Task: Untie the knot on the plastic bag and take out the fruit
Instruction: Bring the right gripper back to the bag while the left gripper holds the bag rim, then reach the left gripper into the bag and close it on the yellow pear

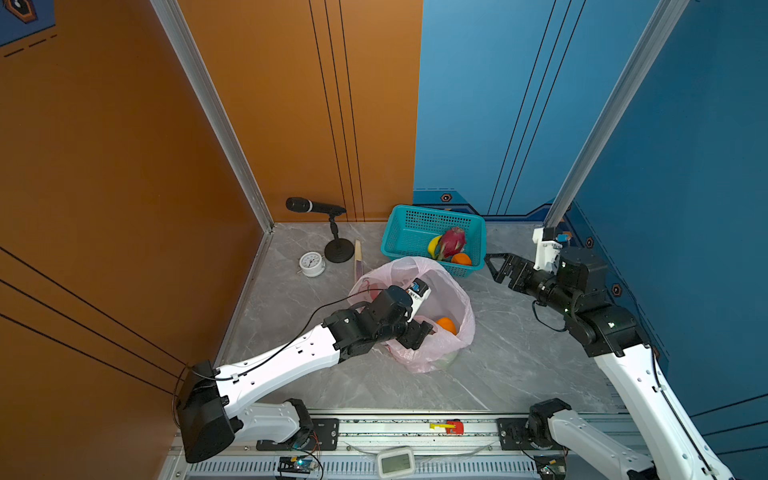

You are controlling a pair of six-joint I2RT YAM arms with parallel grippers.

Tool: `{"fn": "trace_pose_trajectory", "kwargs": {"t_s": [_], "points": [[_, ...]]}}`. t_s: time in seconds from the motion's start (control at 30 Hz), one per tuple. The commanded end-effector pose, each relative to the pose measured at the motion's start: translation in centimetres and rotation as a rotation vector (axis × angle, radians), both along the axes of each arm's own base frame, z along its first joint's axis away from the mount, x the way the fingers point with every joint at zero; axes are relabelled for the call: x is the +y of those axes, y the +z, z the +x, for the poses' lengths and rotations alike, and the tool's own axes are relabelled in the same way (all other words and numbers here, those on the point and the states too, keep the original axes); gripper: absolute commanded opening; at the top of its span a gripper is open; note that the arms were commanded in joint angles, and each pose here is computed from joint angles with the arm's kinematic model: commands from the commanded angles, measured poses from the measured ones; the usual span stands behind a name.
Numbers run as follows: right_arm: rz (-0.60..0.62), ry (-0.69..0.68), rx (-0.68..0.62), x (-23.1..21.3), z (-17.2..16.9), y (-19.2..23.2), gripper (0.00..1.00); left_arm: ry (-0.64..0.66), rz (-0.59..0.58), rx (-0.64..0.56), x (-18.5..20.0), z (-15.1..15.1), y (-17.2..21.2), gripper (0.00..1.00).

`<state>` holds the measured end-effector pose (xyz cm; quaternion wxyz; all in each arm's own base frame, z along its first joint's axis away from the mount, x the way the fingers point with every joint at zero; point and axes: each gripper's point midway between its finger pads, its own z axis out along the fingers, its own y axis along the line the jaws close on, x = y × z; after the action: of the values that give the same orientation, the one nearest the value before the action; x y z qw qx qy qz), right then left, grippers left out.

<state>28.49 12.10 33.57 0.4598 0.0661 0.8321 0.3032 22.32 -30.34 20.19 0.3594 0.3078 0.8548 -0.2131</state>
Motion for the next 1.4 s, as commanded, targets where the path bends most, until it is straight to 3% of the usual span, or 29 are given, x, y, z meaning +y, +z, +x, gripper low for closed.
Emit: {"fn": "trace_pose_trajectory", "kwargs": {"t_s": [0.0,0.2,0.4,0.5,0.83,1.07,1.37], "points": [[-0.041,0.051,0.095,1.6,-1.5,-3.8,1.0,0.059,0.01,-0.017,0.8,0.3,-0.4,0.68],[-0.136,0.176,0.208,6.3,-3.4,-9.4,1.0,0.077,0.018,0.065,1.2,-0.9,-3.2,0.6],[-0.409,0.106,0.296,6.0,-4.4,-15.8,1.0,0.103,0.004,0.147,1.5,-3.0,-7.1,0.59],[-0.497,0.134,0.322,6.3,-4.9,-17.7,1.0,0.107,-0.026,0.145,1.4,-3.4,-7.9,0.62],[-0.559,0.3,0.364,9.1,-7.5,-22.4,0.99,0.167,-0.048,0.024,2.3,-1.3,-4.0,0.67],[-0.598,0.321,0.378,9.4,-8.0,-23.5,0.97,0.191,-0.108,-0.007,2.4,0.0,-1.6,0.64],[-0.606,0.305,0.368,9.4,-7.7,-22.9,0.99,0.33,-0.03,0.118,1.5,3.5,-4.3,0.55]]}}
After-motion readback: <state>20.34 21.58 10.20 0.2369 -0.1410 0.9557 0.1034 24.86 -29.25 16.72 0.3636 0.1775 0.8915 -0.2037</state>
